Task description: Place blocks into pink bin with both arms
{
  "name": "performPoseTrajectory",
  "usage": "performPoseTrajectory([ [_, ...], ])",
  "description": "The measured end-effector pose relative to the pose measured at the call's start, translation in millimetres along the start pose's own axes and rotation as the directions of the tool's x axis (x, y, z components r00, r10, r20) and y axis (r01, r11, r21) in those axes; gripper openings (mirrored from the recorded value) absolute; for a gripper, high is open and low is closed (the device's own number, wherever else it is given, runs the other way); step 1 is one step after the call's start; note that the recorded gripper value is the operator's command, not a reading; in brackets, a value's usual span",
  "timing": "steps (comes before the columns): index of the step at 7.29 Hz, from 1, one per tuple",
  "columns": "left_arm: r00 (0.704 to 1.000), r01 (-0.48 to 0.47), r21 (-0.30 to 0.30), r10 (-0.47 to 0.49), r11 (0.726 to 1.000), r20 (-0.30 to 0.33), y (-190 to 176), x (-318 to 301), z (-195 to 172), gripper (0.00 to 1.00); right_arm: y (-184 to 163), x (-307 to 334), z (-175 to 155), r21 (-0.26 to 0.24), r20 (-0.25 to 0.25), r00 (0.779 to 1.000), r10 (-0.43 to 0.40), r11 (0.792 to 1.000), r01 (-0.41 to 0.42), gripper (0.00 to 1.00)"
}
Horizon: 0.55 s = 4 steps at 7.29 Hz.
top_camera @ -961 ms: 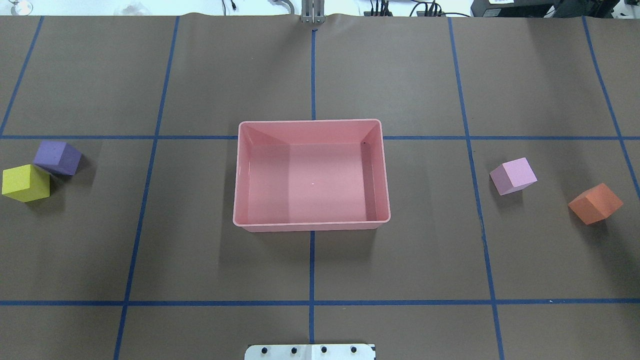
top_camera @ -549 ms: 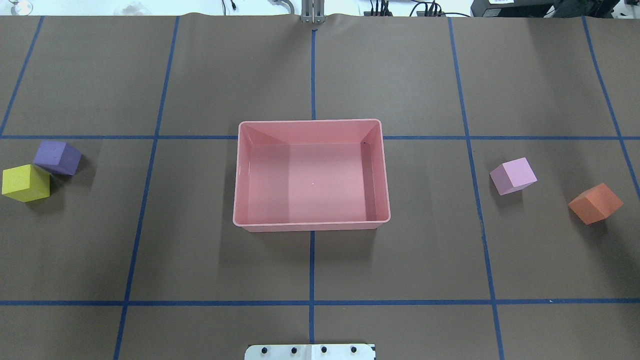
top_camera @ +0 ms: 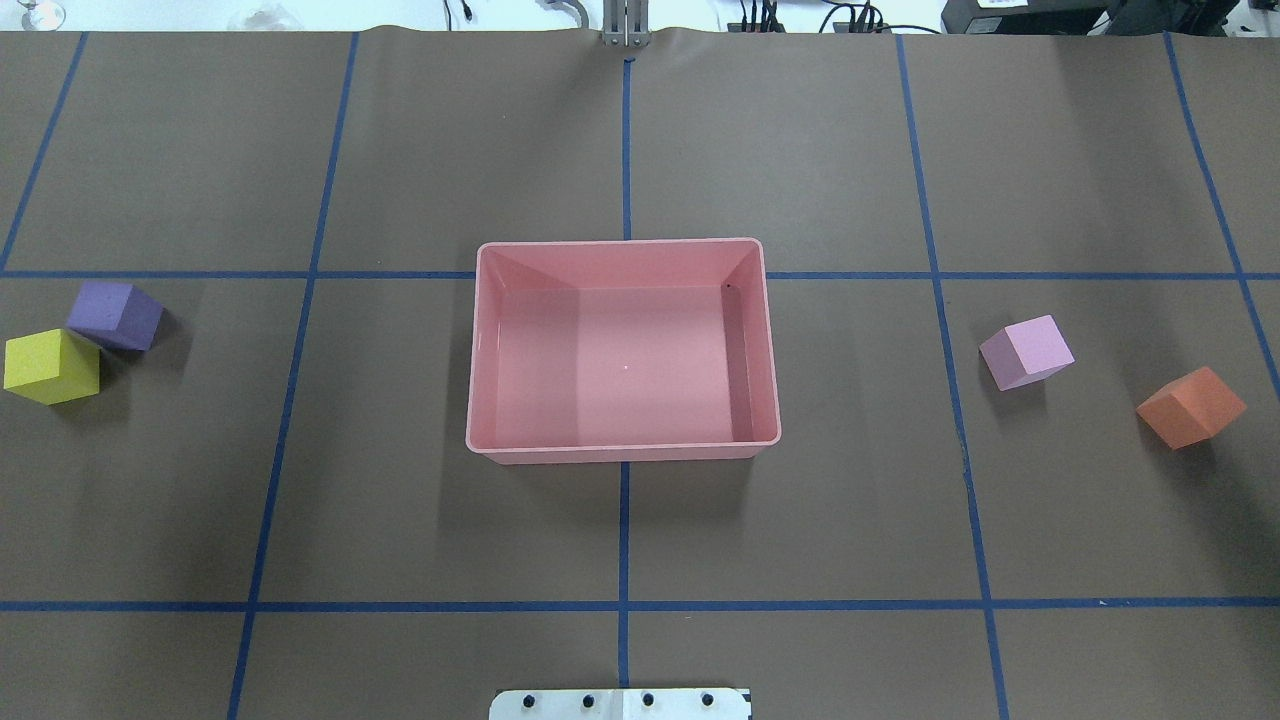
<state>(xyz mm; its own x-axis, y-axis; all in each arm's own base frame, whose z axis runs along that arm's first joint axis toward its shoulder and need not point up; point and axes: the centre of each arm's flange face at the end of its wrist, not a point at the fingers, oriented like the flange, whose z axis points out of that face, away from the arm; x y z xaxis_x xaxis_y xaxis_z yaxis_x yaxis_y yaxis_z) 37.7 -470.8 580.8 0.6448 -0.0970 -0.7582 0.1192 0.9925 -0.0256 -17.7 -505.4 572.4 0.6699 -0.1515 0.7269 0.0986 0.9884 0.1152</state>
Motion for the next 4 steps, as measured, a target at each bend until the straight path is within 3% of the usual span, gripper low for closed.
performPoseTrajectory([
  [2, 0.998, 0.064, -0.033, -0.063, 0.997, 0.03, 13.0, 38.3, 51.2, 1.0, 1.2, -0.5, 6.1, -0.013, 0.003, 1.0, -0.001, 1.0, 0.001, 1.0],
  [4, 0.995, 0.089, -0.061, -0.086, 0.994, 0.051, 18.4, 35.3, 87.0, 1.0, 1.7, -2.5, 9.9, -0.021, 0.005, 1.0, -0.003, 1.0, 0.003, 1.0],
])
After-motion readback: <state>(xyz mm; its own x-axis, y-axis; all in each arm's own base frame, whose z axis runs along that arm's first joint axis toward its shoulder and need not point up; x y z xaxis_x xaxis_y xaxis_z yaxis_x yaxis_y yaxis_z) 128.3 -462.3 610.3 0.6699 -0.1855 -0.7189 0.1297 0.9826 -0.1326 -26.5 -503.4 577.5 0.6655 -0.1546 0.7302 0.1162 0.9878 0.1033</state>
